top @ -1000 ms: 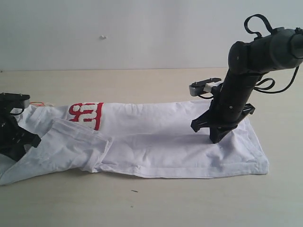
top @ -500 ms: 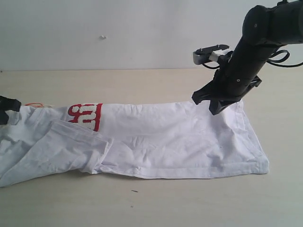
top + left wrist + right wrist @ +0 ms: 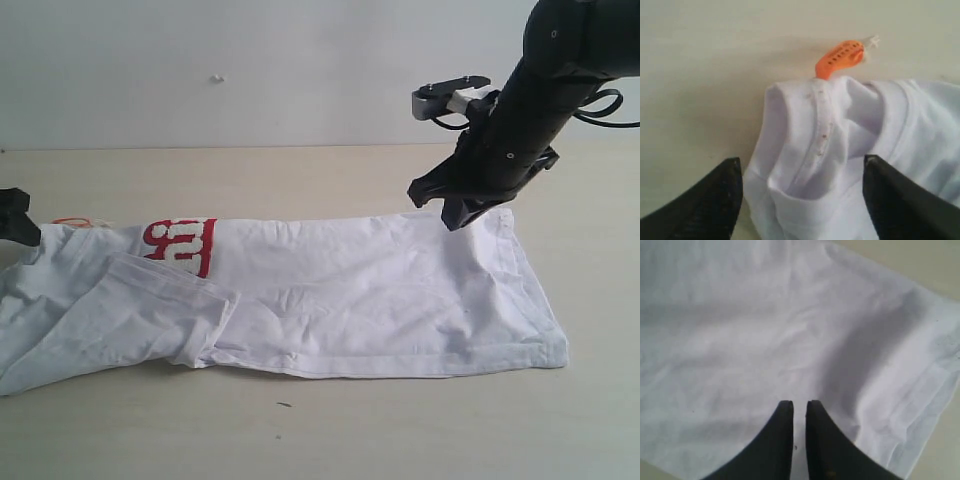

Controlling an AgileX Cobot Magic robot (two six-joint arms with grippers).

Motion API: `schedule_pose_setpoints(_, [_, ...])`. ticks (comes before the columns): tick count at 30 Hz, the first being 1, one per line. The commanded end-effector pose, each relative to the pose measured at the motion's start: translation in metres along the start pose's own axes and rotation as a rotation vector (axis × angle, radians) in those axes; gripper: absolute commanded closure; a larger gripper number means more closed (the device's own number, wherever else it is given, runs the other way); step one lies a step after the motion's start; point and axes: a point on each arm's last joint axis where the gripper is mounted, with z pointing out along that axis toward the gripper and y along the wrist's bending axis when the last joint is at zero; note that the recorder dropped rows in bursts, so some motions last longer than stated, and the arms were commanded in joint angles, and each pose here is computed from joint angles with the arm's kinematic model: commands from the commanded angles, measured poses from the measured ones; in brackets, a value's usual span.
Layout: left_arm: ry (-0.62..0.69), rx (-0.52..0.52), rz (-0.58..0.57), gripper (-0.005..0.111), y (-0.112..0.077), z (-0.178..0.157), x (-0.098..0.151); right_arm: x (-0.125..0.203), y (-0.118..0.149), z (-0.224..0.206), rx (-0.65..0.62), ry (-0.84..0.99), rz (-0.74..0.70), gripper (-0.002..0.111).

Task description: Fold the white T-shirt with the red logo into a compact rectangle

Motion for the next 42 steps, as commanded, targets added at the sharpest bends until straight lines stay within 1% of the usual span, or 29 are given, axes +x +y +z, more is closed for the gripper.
schedule_pose_setpoints(1, [-0.009,0.029,-0.019,0.04,0.011,0.014,-0.007,-0.004,0.0,-0.005,0.011,-0.045,-0.013,0.095])
schedule_pose_setpoints(2, [-0.009,0.038,-0.013,0.04,0.011,0.016,-0.007,-0.004,0.0,-0.005,0.012,-0.047,-0.018,0.095])
schedule_pose_setpoints(6, [0.029,0.154,0.001,0.04,0.005,0.028,-0.006,-0.005,0.0,-0.005,0.014,-0.056,-0.018,0.095])
schedule_pose_setpoints(9, [0.007,0.195,-0.028,0.04,0.003,0.031,-0.008,-0.004,0.0,-0.005,0.01,-0.051,-0.015,0.095])
schedule_pose_setpoints(11, [-0.005,0.182,-0.006,0.04,0.004,0.031,-0.009,-0.004,0.0,-0.005,0.008,-0.047,-0.014,0.095])
schedule_pose_setpoints(13, [-0.015,0.144,0.014,0.04,0.008,0.031,-0.009,-0.004,0.0,-0.005,0.004,-0.049,-0.011,0.095])
schedule_pose_setpoints(17, [-0.052,0.102,-0.042,0.04,0.023,0.029,-0.011,-0.004,0.0,-0.005,0.005,-0.049,-0.013,0.095])
schedule_pose_setpoints(20, [-0.057,0.101,-0.058,0.04,0.027,0.028,-0.011,-0.005,0.0,-0.005,0.005,-0.054,-0.011,0.095])
schedule_pose_setpoints(22, [-0.036,0.116,-0.061,0.04,0.027,0.031,-0.008,-0.005,0.0,-0.005,0.005,-0.054,-0.011,0.095])
schedule_pose_setpoints(28, [0.03,0.187,-0.023,0.04,0.017,0.043,0.0,-0.005,0.001,-0.005,0.001,-0.053,-0.009,0.095])
schedule_pose_setpoints(33, [0.064,0.215,-0.021,0.041,0.016,0.05,0.005,-0.005,0.001,-0.005,0.001,-0.053,-0.009,0.095])
schedule_pose_setpoints(35, [0.073,0.222,-0.022,0.047,0.016,0.051,0.006,-0.005,0.001,-0.005,0.002,-0.055,-0.009,0.095])
schedule_pose_setpoints(38, [0.085,0.231,-0.019,0.065,0.015,0.052,0.008,-0.005,0.001,-0.005,0.0,-0.055,-0.008,0.095])
schedule_pose_setpoints(42, [0.102,0.237,-0.006,0.1,0.015,0.052,0.009,-0.005,0.001,-0.005,-0.002,-0.052,-0.007,0.095])
